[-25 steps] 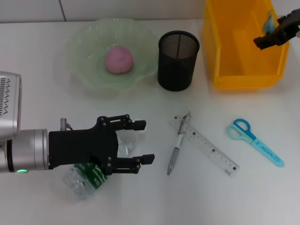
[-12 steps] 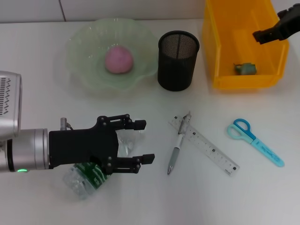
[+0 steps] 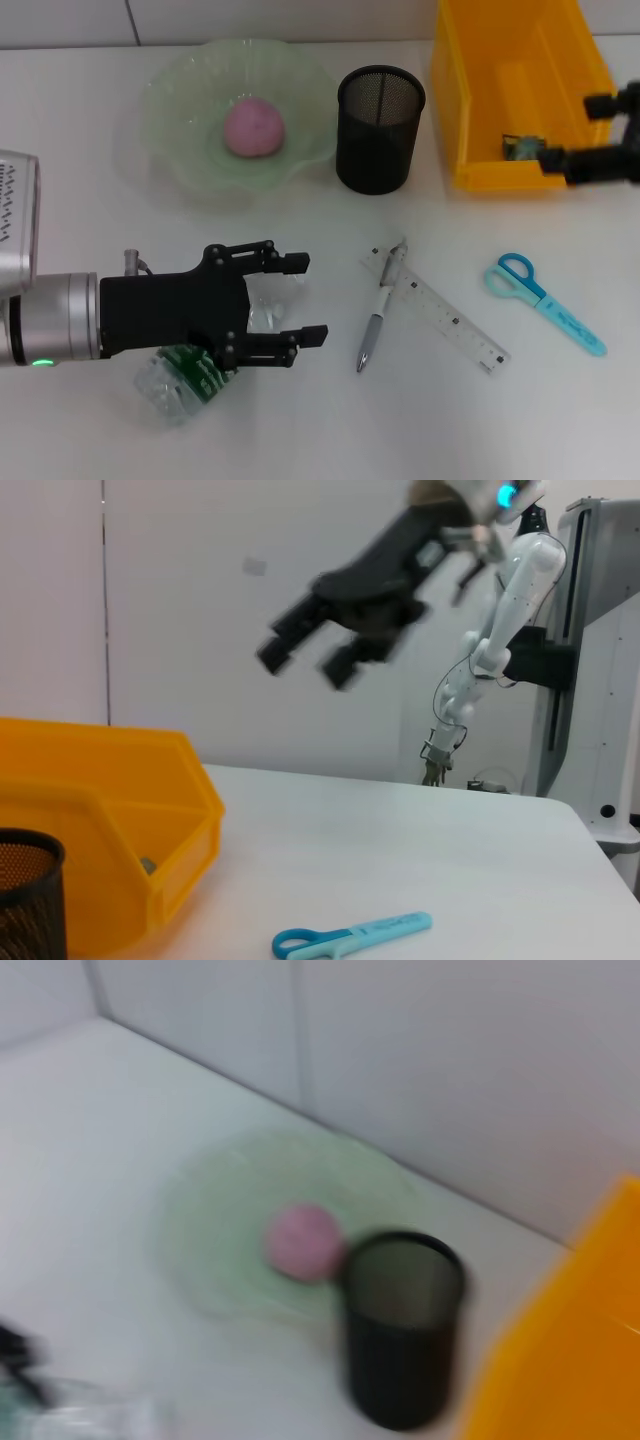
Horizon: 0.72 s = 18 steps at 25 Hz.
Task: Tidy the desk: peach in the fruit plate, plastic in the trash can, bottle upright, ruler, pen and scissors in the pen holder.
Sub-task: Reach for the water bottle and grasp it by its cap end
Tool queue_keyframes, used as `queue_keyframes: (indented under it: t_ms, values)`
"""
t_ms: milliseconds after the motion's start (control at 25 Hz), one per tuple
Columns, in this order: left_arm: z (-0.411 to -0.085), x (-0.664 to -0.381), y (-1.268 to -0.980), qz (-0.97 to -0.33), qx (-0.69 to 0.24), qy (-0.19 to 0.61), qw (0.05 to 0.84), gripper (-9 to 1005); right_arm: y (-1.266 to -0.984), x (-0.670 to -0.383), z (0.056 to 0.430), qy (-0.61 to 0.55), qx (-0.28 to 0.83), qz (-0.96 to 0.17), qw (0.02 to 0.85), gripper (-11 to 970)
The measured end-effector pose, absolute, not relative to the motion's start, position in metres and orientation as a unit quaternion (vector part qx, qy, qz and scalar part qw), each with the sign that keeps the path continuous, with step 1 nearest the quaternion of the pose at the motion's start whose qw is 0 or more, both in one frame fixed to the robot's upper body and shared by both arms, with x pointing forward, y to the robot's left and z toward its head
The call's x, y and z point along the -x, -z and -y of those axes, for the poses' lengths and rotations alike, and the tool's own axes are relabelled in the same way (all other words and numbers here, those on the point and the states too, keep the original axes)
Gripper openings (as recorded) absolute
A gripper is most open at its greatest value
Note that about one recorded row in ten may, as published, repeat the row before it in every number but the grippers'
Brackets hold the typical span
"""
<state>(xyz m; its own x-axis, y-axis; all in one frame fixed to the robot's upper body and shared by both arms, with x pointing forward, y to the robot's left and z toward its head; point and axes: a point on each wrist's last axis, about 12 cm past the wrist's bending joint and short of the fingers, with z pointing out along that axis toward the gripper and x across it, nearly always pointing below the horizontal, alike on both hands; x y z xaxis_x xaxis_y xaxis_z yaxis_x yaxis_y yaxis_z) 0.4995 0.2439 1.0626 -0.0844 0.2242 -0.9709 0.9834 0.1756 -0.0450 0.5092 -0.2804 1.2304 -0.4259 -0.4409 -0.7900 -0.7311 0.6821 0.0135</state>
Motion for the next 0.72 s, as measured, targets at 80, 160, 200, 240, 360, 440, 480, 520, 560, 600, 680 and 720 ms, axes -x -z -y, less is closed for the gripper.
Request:
queue_keyframes:
  t_ms: [80, 160, 200, 240, 360, 440, 480, 520, 560, 600, 680, 720]
  values:
    - [-0.245, -0.499, -1.063, -0.611, -0.494, 0.409, 0.465, 782, -1.219, -0.495, 0.286, -0.220, 0.373, -0.797, 0.420, 827]
    - [-0.246, -0.498, -1.065, -0.609, -0.493, 0.409, 0.467, 782, -1.202, -0.484, 0.293, -0.255, 0.391, -0.768, 0.439, 827]
    - [-0.246, -0.499, -1.066, -0.609, -0.492, 0.411, 0.467, 782, -1.190, -0.479, 0.297, -0.271, 0.395, -0.757, 0.445, 827]
    - [-0.246, -0.499, -1.067, -0.611, -0.489, 0.414, 0.465, 782, -1.162, -0.471, 0.303, -0.297, 0.402, -0.737, 0.455, 827]
    - [-0.244, -0.507, -1.075, -0.637, -0.464, 0.427, 0.443, 782, -1.133, -0.465, 0.307, -0.319, 0.403, -0.720, 0.467, 827]
    - [-0.241, -0.513, -1.080, -0.656, -0.450, 0.430, 0.428, 782, -1.094, -0.455, 0.309, -0.341, 0.397, -0.696, 0.492, 827]
    - [-0.241, -0.513, -1.080, -0.656, -0.450, 0.430, 0.428, 782, -1.094, -0.455, 0.309, -0.341, 0.397, -0.696, 0.492, 827]
    - [-0.237, -0.520, -1.090, -0.683, -0.438, 0.417, 0.410, 783, -1.083, -0.452, 0.309, -0.346, 0.393, -0.692, 0.497, 827]
    - [-0.235, -0.522, -1.094, -0.690, -0.436, 0.409, 0.408, 783, -1.074, -0.450, 0.310, -0.347, 0.389, -0.691, 0.501, 826]
    - [-0.234, -0.523, -1.097, -0.697, -0.431, 0.403, 0.407, 783, -1.067, -0.447, 0.310, -0.350, 0.382, -0.693, 0.502, 826]
    - [-0.227, -0.525, -1.109, -0.725, -0.424, 0.375, 0.393, 778, -1.056, -0.445, 0.312, -0.351, 0.365, -0.697, 0.508, 826]
    - [-0.221, -0.526, -1.116, -0.740, -0.422, 0.355, 0.386, 773, -1.053, -0.444, 0.313, -0.351, 0.357, -0.699, 0.510, 826]
